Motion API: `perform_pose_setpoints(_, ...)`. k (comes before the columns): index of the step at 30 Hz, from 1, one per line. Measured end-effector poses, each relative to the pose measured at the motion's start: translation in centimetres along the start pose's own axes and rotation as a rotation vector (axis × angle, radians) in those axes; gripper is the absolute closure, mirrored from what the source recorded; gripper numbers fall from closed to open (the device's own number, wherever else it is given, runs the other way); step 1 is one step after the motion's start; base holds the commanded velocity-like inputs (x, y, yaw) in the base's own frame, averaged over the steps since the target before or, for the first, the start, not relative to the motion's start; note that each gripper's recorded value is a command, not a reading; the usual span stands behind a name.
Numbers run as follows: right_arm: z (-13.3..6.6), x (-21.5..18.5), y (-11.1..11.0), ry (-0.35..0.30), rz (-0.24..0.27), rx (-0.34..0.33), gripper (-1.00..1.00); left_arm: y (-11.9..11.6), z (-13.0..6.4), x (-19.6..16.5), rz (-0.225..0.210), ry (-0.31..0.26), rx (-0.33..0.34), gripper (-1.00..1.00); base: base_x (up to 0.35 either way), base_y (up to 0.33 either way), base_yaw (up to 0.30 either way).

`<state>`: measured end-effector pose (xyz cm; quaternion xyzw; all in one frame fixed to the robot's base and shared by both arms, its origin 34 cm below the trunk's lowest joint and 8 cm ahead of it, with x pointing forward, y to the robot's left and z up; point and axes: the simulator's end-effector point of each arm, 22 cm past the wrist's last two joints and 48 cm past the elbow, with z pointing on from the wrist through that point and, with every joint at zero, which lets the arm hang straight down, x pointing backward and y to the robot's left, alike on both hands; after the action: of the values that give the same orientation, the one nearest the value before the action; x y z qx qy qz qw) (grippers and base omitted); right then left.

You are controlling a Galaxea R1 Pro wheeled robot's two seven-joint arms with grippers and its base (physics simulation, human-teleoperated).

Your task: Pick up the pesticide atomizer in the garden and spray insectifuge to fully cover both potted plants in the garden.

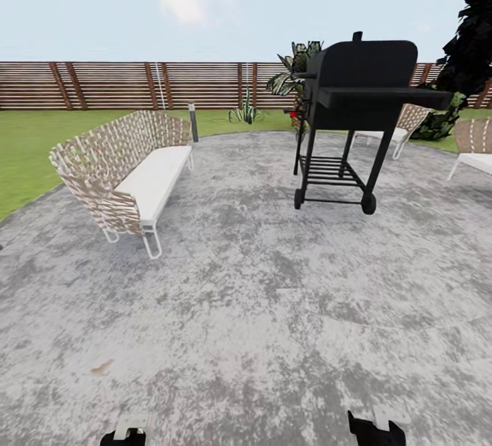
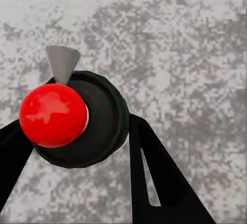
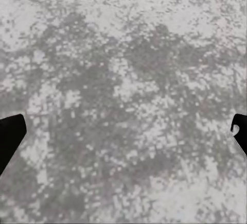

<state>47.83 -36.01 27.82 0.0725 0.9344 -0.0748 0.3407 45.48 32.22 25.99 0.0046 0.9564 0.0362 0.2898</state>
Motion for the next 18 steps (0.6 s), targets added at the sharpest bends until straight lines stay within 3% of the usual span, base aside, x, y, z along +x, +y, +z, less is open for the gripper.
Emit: perform_pose_setpoints(18,0.00,0.00,0.01,0.000,0.000,-0.001,-1.00,0.00,0.00,0.00,0.000,0.000,0.000,1.00,0.336,0.000,0.000)
